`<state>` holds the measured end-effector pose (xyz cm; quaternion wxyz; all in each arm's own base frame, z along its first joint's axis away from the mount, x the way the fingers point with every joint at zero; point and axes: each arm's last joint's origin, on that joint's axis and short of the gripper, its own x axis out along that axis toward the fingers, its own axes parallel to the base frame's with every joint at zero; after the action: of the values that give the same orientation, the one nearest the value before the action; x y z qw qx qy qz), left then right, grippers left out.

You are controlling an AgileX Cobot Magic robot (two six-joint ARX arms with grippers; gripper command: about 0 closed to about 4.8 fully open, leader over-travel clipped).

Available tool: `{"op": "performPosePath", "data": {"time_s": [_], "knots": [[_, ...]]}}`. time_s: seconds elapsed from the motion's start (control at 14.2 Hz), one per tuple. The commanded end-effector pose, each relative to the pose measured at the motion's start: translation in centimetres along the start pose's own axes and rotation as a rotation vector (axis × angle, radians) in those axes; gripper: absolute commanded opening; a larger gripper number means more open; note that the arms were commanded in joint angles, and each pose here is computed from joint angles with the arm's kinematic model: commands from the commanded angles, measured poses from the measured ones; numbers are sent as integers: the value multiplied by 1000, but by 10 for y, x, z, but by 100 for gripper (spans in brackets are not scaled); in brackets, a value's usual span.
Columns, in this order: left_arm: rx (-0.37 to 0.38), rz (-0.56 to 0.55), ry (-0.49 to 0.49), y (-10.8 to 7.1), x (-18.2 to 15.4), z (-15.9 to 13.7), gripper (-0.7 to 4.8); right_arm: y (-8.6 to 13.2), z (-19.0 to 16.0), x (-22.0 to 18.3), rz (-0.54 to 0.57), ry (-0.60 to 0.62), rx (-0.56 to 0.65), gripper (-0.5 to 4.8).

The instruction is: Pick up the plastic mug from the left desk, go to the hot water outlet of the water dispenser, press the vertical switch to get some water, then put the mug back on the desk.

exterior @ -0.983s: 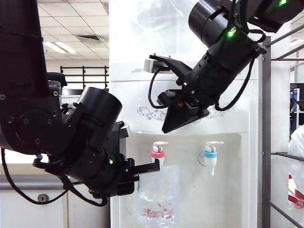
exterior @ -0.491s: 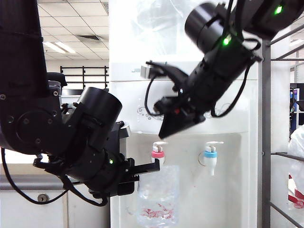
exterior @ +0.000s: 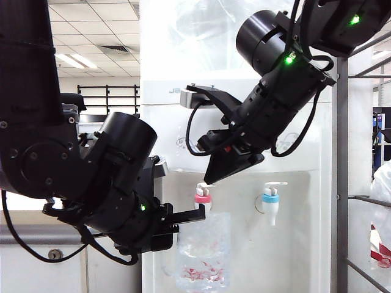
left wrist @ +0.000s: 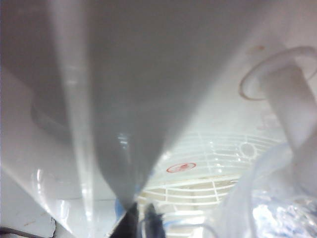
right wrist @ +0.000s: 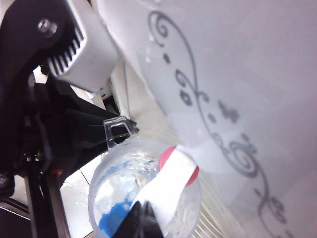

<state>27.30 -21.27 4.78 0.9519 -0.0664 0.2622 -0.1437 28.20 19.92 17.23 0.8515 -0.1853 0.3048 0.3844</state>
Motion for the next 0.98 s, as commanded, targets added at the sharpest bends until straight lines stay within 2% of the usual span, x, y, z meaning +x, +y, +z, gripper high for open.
{"op": "performPosePath", "data": {"time_s": [0.07,0.98], "knots": [[-24,-13,-57,-3,-1,9,-5,0,-3,4,3,8,-2,-1],[-24,-13,-57,-3,-1,9,-5,1,-9,10,13,46,4,-1]]}}
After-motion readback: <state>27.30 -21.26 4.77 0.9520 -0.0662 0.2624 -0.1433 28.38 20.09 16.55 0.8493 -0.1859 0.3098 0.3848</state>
